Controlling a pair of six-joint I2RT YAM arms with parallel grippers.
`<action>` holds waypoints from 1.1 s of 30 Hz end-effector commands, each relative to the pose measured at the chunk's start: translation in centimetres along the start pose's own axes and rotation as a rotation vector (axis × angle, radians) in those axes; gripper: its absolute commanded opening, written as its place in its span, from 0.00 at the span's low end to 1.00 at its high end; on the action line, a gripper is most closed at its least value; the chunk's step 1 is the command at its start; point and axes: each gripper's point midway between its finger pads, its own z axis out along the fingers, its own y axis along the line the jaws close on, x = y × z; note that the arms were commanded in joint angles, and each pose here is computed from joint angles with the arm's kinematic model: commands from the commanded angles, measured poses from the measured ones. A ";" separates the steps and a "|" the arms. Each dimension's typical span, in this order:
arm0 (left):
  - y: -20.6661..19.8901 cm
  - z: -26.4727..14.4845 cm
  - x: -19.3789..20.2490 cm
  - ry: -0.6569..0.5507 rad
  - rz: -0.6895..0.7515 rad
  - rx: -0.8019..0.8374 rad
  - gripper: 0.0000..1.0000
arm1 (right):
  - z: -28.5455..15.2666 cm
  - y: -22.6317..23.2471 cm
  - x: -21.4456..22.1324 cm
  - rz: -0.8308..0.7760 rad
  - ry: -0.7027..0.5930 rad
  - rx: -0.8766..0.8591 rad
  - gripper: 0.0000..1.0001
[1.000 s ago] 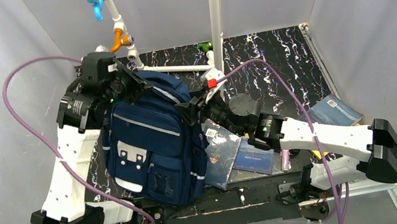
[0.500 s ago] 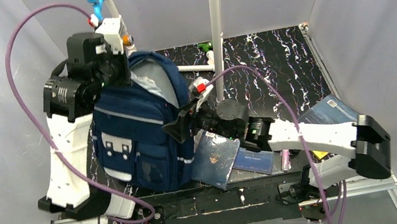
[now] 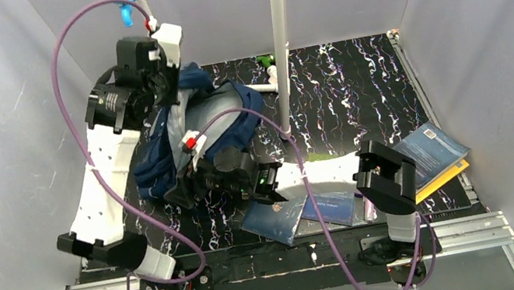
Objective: Pack the student bag
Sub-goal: Unzip the student bag at the center of the board.
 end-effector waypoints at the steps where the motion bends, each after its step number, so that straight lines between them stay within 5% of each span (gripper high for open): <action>1: 4.0 -3.5 3.1 -0.046 0.067 -0.198 0.00 | -0.6 5.0 1.7 -0.050 0.010 -0.180 0.77; 9: 4.5 -3.4 9.8 0.010 0.093 -0.227 0.00 | -7.8 2.2 0.0 -0.170 0.167 0.027 0.97; 16: 2.7 -5.1 11.8 -0.056 0.022 -0.149 0.00 | -13.5 -1.5 -3.3 0.154 0.059 0.292 0.98; 22: 0.0 -5.6 12.7 -0.097 -0.018 -0.004 0.00 | -12.1 -6.8 -4.7 0.410 0.022 0.261 0.99; 33: -4.9 -5.9 13.4 -0.088 -0.016 0.265 0.00 | -7.5 -13.1 0.6 0.360 0.205 0.337 0.98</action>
